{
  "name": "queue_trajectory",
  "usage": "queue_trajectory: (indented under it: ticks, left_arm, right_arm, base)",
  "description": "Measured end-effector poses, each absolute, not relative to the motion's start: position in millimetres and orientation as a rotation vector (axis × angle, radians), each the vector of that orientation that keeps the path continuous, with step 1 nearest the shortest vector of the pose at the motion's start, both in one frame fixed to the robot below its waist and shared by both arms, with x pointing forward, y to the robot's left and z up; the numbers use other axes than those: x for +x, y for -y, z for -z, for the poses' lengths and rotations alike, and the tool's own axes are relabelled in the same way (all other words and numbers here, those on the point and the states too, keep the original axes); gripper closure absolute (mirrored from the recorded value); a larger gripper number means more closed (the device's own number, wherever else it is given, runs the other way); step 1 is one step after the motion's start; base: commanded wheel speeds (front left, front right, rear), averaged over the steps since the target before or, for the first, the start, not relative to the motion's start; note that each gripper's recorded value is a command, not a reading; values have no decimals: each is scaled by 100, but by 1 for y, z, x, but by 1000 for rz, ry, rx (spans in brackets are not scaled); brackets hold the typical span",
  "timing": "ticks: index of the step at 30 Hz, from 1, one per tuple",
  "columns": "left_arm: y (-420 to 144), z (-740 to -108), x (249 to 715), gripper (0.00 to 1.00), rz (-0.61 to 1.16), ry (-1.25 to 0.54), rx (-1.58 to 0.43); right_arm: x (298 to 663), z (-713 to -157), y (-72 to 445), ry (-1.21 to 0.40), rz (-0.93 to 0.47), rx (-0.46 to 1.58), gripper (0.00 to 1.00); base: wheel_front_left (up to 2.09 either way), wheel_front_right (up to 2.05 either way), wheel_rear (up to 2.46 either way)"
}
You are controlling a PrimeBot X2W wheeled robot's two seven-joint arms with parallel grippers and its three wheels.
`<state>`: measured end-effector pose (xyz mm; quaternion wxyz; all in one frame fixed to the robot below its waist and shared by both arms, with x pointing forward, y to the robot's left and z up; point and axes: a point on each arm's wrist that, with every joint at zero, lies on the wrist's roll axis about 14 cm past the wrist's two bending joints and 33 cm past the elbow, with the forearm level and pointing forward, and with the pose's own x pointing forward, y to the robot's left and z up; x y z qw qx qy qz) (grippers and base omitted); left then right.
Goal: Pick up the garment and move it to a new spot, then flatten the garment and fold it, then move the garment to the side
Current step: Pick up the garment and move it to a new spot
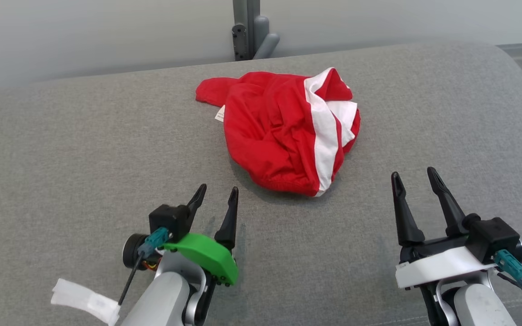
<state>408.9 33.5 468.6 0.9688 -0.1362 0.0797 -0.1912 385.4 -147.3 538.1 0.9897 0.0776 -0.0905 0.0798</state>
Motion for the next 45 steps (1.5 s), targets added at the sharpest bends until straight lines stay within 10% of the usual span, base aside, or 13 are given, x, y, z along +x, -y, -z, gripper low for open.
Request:
queue_trajectory:
  ticks: [18,19,20,34,45]
  left_arm:
    - [36,-429,466,0,485,-376,-273]
    - [37,-427,468,61,486,-380,-269]
    - [38,-424,470,100,488,-386,-262]
    - [37,-547,493,100,531,-22,-337]
    - [-91,-679,513,100,338,262,-191]
  right_arm:
    - [397,-509,193,105,-25,118,0]
    - [397,-507,194,99,-21,118,0]
    - [398,-505,195,94,-17,118,0]
    - [389,-509,175,99,-71,152,0]
    - [392,-520,134,128,-191,187,0]
  base:
    - [0,0,0]
    - [0,0,0]
    - [0,0,0]
    - [0,0,0]
    - [0,0,0]
